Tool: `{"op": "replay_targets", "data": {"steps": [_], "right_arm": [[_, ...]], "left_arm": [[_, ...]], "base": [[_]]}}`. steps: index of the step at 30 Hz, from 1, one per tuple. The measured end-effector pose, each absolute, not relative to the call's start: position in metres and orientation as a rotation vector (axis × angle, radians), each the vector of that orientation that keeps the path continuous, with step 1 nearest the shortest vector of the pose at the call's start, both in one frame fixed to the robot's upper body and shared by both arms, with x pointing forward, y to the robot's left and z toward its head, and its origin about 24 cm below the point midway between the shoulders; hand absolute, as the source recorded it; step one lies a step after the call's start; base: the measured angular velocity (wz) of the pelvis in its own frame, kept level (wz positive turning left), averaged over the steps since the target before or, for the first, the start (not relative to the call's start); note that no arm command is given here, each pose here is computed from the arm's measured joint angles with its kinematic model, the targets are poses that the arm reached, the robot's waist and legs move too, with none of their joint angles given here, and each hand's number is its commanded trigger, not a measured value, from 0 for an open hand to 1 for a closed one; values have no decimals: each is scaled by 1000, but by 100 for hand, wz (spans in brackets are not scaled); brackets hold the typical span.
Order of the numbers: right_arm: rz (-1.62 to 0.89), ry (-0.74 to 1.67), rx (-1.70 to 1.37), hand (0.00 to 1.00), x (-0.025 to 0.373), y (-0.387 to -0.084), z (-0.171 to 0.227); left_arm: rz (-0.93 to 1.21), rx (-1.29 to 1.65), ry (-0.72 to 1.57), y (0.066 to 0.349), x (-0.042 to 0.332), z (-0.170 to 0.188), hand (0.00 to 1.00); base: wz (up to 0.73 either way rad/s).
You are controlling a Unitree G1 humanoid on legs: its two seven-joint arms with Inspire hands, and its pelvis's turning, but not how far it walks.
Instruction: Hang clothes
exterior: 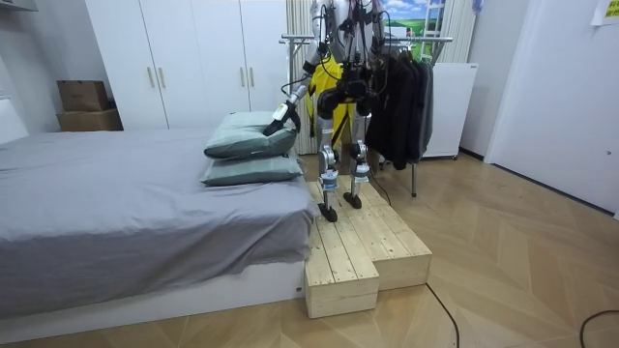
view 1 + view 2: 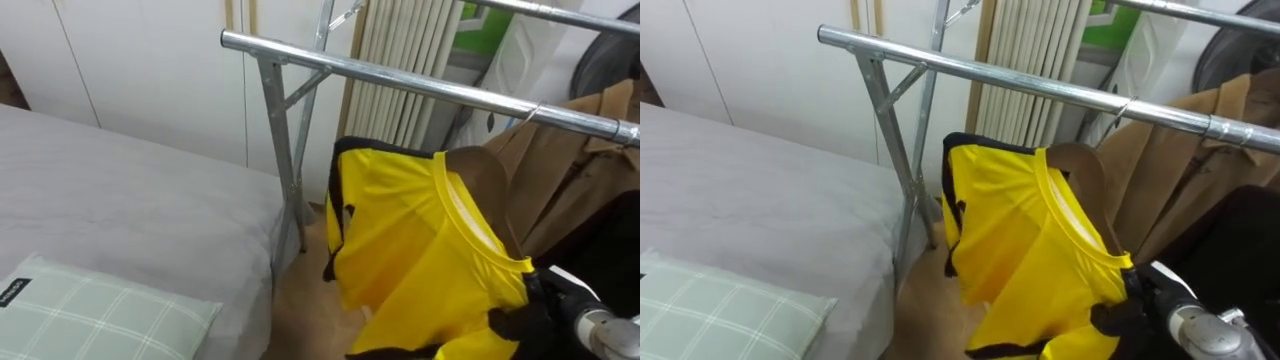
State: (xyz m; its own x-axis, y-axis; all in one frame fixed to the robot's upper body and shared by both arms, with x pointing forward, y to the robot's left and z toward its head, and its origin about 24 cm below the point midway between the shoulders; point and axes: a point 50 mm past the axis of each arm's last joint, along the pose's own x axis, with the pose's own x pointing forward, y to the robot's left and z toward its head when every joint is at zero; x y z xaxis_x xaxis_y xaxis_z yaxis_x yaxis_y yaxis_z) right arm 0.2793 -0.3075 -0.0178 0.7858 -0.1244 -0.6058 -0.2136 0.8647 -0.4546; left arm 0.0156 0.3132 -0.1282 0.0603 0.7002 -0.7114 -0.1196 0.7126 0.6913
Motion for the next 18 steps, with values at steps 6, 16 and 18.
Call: {"op": "replay_targets", "data": {"steps": [6, 16, 18], "right_arm": [[30, 673, -540, 100, 279, -309, -18], [13, 682, -545, 100, 275, -311, -21], [12, 682, -545, 0, 275, -311, -21]], "left_arm": [[665, 526, 1382, 313, 16, -128, 0], [664, 525, 1381, 313, 16, -128, 0], [664, 525, 1381, 313, 16, -128, 0]], "base": [[0], [0], [0]]}}
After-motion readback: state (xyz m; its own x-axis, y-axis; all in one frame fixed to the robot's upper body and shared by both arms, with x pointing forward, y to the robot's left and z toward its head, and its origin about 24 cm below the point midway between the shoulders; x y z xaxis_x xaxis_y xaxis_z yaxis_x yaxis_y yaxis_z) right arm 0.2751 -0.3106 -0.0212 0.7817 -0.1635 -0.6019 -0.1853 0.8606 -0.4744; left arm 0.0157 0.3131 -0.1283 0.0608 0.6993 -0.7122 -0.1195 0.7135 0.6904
